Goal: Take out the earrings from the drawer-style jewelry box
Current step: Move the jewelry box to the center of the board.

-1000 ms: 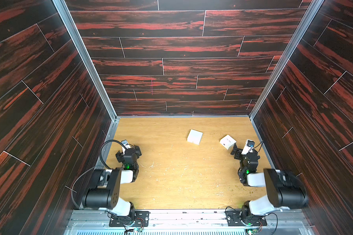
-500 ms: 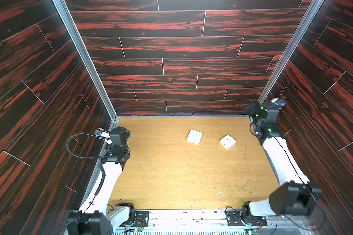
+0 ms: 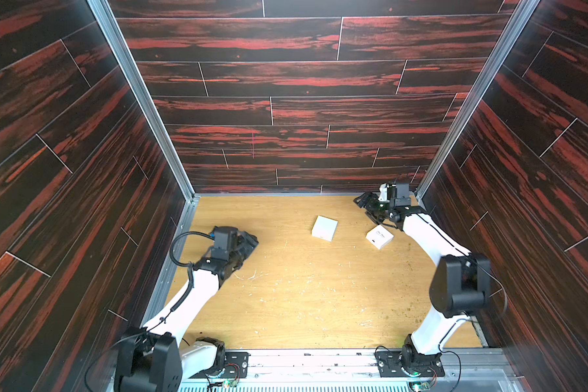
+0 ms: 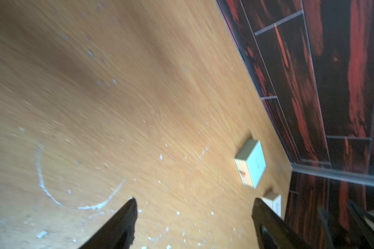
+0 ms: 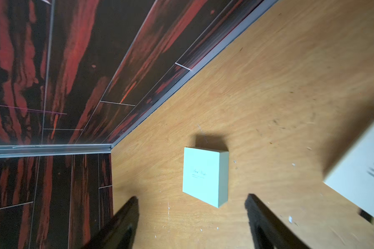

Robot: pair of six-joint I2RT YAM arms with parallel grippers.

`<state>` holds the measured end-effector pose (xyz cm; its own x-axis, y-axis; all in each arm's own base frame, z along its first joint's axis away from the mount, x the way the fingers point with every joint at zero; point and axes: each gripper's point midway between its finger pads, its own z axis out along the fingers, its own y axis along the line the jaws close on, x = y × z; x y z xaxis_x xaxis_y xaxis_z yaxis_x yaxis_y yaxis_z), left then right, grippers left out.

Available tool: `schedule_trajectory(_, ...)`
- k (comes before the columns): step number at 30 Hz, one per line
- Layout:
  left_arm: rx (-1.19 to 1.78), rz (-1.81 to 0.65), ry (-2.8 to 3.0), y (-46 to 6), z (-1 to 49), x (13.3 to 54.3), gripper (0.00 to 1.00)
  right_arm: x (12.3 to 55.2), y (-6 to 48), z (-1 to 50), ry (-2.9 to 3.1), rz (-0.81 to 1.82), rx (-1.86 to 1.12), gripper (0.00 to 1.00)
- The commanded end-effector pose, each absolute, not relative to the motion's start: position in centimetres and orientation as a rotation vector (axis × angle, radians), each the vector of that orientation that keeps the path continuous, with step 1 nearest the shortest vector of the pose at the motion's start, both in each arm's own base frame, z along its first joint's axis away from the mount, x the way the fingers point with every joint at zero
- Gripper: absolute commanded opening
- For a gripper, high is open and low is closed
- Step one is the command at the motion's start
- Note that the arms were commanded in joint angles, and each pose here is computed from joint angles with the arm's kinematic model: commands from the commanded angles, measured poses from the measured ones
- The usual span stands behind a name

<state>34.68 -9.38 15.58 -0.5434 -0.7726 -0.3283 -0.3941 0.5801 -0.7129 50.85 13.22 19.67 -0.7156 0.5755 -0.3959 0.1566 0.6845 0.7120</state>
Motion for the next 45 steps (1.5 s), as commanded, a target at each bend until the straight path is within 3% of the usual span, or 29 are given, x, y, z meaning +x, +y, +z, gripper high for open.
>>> schedule_trajectory(1,-0.874,-0.843,2.145,-11.1,16.3,34.3,0.86,52.4,14.6,18.7,2.295,0.977,0.573,0.76)
schedule_trajectory(10,-0.827,-0.845,2.205,-12.8,15.5,33.8,0.86,56.4,16.8,14.8,2.335,1.051,0.606,0.63)
schedule_trajectory(26,-0.752,-0.843,2.297,-14.5,14.6,35.2,0.86,59.3,21.5,9.8,2.517,1.161,0.38,0.6)
schedule_trajectory(45,-0.744,-0.802,2.333,-14.0,13.7,34.4,0.86,57.6,24.4,6.6,2.615,1.159,0.236,0.59)
